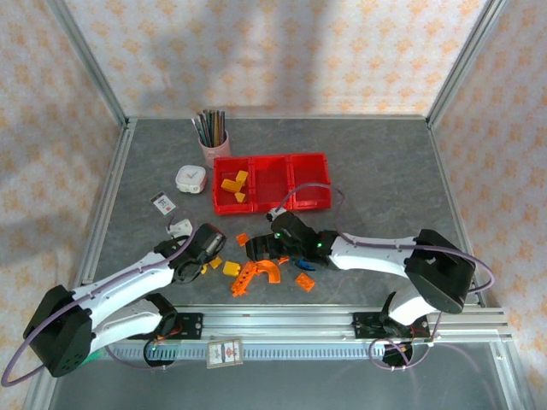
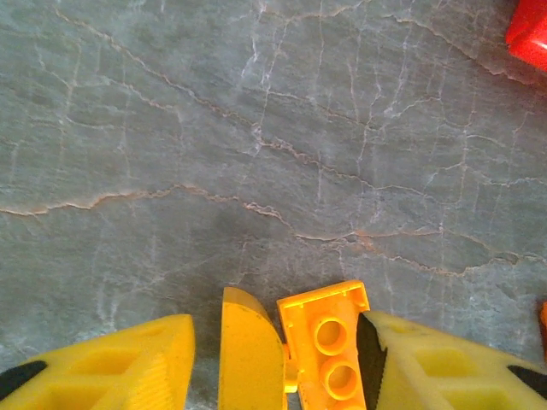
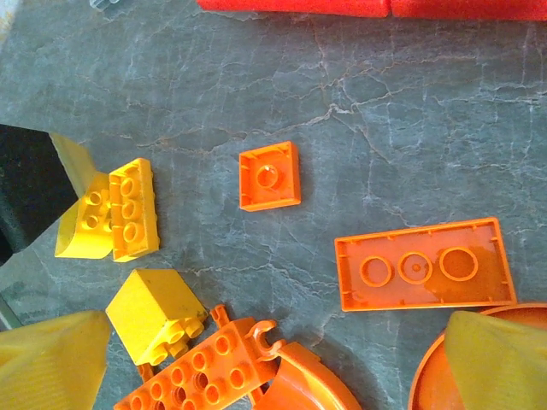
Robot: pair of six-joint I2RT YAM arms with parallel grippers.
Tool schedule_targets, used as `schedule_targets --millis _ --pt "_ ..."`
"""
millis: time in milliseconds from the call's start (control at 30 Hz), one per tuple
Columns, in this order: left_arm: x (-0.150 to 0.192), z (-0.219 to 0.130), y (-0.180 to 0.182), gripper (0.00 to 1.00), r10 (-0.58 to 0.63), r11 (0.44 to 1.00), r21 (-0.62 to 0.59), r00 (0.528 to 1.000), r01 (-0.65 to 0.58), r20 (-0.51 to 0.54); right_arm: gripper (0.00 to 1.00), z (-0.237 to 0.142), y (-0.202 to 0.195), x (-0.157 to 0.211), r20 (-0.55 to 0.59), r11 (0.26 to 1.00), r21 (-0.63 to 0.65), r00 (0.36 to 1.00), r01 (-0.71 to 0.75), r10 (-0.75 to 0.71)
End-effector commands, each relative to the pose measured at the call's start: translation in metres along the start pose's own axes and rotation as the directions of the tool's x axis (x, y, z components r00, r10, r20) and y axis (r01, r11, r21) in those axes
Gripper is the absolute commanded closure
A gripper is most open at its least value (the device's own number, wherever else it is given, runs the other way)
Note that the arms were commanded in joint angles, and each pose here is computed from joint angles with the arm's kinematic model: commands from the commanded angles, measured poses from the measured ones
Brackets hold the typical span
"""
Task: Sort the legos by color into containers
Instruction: Pick up the lego from the bottom-left of the table.
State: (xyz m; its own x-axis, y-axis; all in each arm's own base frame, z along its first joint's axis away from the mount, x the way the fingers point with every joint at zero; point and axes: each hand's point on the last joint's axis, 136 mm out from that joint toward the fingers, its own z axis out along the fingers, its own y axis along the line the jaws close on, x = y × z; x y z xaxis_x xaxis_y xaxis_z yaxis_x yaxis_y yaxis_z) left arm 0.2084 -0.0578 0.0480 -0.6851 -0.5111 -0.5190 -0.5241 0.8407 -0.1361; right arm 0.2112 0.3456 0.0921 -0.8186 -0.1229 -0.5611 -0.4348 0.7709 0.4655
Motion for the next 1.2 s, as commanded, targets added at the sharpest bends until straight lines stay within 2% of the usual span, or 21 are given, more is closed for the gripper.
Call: schedule_targets --millis 0,300,500,800,967,1067,1167 --pt "0.004 0.006 -0.003 0.50 -0.006 1.000 0.006 1.000 0.006 -0.003 0.00 0.002 0.002 -0.003 0.019 1.000 -0.001 1.000 -0.009 0.009" --pt "0.018 0.020 0.011 0.62 -0.008 1.000 -0.027 1.000 0.008 -0.015 0.00 0.008 0.003 -0.002 0.003 1.000 0.005 1.000 -0.003 0.003" --pt "0.019 0.021 0.013 0.75 -0.015 1.000 -0.015 1.000 0.015 -0.012 0.00 0.009 0.004 -0.004 0.003 1.000 0.005 1.000 -0.004 0.004" --pt "0.015 0.014 0.012 0.78 -0.019 1.000 0.009 1.000 0.019 0.002 0.00 0.007 0.003 -0.007 0.013 1.000 0.019 1.000 -0.002 0.002" --pt "0.016 0.014 0.011 0.74 -0.015 1.000 0.020 1.000 0.015 -0.007 0.00 0.008 0.003 -0.007 0.012 1.000 0.020 1.000 -0.004 0.003" --pt "0.014 0.012 0.010 0.81 -0.012 1.000 0.016 1.000 0.012 0.000 0.00 0.007 0.003 -0.007 0.012 1.000 0.018 1.000 -0.006 0.006" --pt "0.012 0.011 0.009 0.81 -0.010 1.000 0.021 1.000 0.010 0.004 0.00 0.006 0.004 -0.009 0.017 1.000 0.018 1.000 -0.007 0.006"
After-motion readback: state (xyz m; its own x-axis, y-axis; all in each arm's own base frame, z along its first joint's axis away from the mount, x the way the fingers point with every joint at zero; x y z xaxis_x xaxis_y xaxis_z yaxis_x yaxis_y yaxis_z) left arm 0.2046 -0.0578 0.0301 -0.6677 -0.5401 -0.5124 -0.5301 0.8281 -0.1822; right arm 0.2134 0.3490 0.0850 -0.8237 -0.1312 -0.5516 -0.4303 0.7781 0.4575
